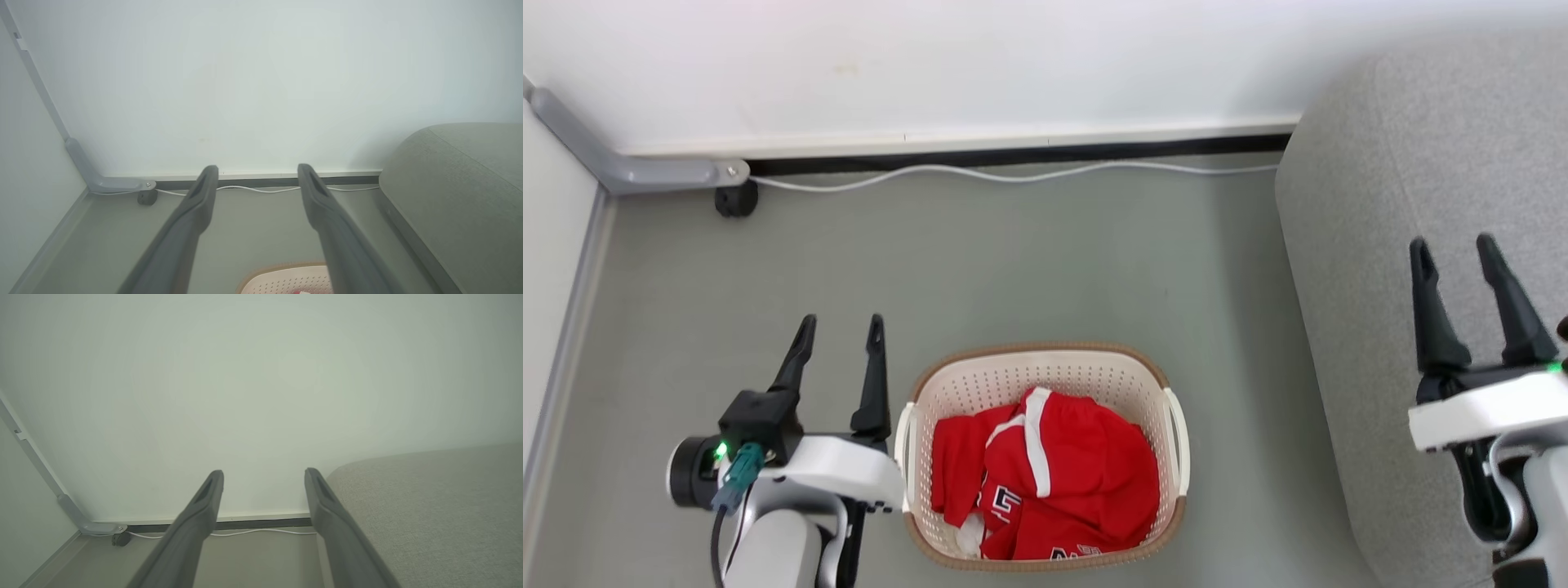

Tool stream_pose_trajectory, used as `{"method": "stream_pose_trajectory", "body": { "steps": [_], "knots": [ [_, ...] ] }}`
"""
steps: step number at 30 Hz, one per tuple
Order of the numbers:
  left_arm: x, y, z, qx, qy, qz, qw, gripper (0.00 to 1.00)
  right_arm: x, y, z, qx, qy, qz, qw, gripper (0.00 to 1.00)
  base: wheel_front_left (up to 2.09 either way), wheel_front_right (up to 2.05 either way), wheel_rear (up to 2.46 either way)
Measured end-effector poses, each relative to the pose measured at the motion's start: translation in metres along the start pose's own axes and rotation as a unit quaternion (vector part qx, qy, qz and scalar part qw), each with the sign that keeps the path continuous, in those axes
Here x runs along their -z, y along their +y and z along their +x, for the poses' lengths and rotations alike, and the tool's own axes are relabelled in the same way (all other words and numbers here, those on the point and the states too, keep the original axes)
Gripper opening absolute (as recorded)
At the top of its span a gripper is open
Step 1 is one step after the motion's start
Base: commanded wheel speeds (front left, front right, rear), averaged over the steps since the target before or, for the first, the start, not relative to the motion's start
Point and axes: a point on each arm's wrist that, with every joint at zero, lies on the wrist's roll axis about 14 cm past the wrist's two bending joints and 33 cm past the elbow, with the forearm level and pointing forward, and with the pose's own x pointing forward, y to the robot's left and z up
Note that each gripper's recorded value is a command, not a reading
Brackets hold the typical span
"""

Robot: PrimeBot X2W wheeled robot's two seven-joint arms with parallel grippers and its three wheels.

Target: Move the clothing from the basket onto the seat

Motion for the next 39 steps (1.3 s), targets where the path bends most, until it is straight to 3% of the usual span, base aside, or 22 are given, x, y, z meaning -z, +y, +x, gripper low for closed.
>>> {"method": "stream_pose_trajectory", "body": {
  "steps": [20, 32, 39],
  "knots": [
    [-0.024, 0.035, -0.065, -0.03, -0.036, 0.017, 0.999, 1.0, -0.011, 0.013, -0.06, 0.02, -0.01, 0.002, 1.0, 1.0, 0.0, 0.0, 0.0],
    [-0.021, 0.04, -0.07, -0.036, -0.034, 0.018, 0.999, 1.0, -0.005, 0.01, -0.066, 0.027, -0.002, 0.003, 1.0, 1.0, 0.0, 0.0, 0.0],
    [0.013, 0.029, -0.068, -0.029, 0.019, -0.008, 0.999, 1.0, 0.001, 0.008, -0.057, 0.024, 0.005, 0.003, 1.0, 1.0, 0.0, 0.0, 0.0]
  ]
}}
